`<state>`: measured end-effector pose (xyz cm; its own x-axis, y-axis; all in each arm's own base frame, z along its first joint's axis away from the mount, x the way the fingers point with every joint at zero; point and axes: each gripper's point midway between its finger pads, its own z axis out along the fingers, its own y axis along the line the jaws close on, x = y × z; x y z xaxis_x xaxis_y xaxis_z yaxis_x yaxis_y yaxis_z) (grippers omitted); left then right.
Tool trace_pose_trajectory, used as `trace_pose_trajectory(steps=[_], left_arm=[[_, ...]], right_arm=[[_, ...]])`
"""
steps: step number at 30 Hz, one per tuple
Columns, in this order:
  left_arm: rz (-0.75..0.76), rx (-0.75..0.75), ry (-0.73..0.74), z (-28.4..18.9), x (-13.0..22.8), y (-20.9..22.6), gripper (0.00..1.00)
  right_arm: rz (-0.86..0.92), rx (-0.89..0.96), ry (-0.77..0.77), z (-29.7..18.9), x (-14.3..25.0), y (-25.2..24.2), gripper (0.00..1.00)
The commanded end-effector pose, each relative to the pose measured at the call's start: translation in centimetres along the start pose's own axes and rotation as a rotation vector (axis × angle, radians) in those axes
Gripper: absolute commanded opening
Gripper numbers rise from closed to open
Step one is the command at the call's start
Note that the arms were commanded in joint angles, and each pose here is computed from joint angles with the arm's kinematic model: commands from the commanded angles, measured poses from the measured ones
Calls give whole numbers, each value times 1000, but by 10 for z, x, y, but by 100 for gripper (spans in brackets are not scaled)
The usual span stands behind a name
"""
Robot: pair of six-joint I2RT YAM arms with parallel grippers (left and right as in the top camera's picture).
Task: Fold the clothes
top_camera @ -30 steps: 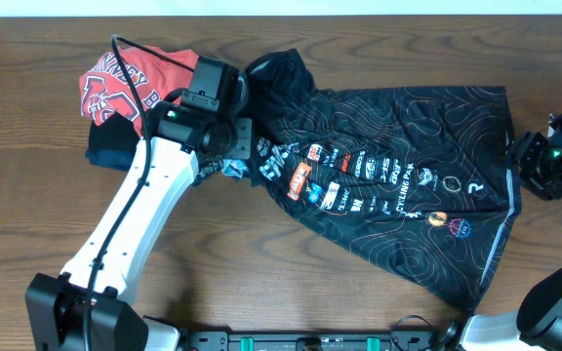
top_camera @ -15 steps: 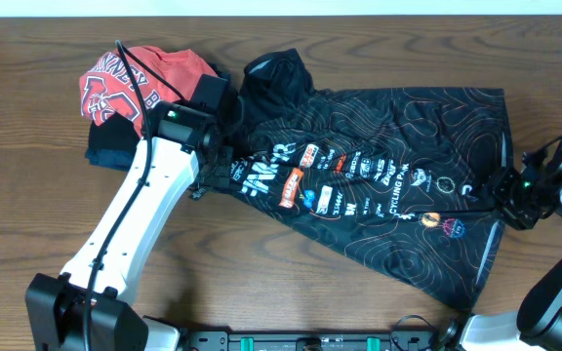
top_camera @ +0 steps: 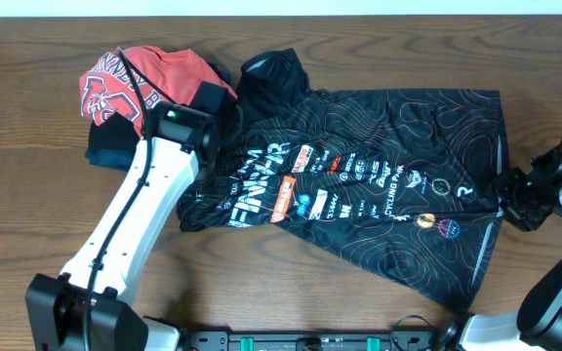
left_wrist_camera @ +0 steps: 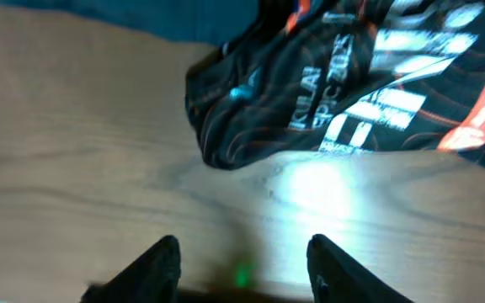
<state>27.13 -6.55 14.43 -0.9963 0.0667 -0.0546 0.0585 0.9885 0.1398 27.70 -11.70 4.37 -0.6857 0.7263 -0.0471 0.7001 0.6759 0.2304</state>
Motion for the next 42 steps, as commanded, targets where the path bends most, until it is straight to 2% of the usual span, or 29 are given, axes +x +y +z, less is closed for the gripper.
trace_pose_trajectory(steps=[1,7,11,15,24,28,31,34,38,42], left_arm=[[-38,43,-46,6,-13,-9,54],[-29,234,-135,23,-37,-47,56],[50,323,-216,34,-57,-68,56],[136,326,-241,49,-69,-81,56],[305,308,-165,107,-69,-115,55],[343,309,-154,107,-62,-127,44],[381,304,-123,108,-51,-131,29],[412,295,-82,109,-39,-131,6],[409,280,-19,104,-25,-124,6],[387,281,-26,73,-23,-118,6]], right_arm=[[32,24,-26,4,-1,-8,63],[37,15,-35,19,5,-12,64],[34,-7,-42,24,5,-10,63],[34,-14,-41,24,6,-9,63],[34,-17,-38,24,6,-9,63],[34,-20,-37,24,6,-8,63],[34,-33,-31,24,8,-6,63],[34,-49,-24,24,9,-3,63],[35,-46,-19,24,10,-4,63],[35,-46,-18,24,10,-4,64]])
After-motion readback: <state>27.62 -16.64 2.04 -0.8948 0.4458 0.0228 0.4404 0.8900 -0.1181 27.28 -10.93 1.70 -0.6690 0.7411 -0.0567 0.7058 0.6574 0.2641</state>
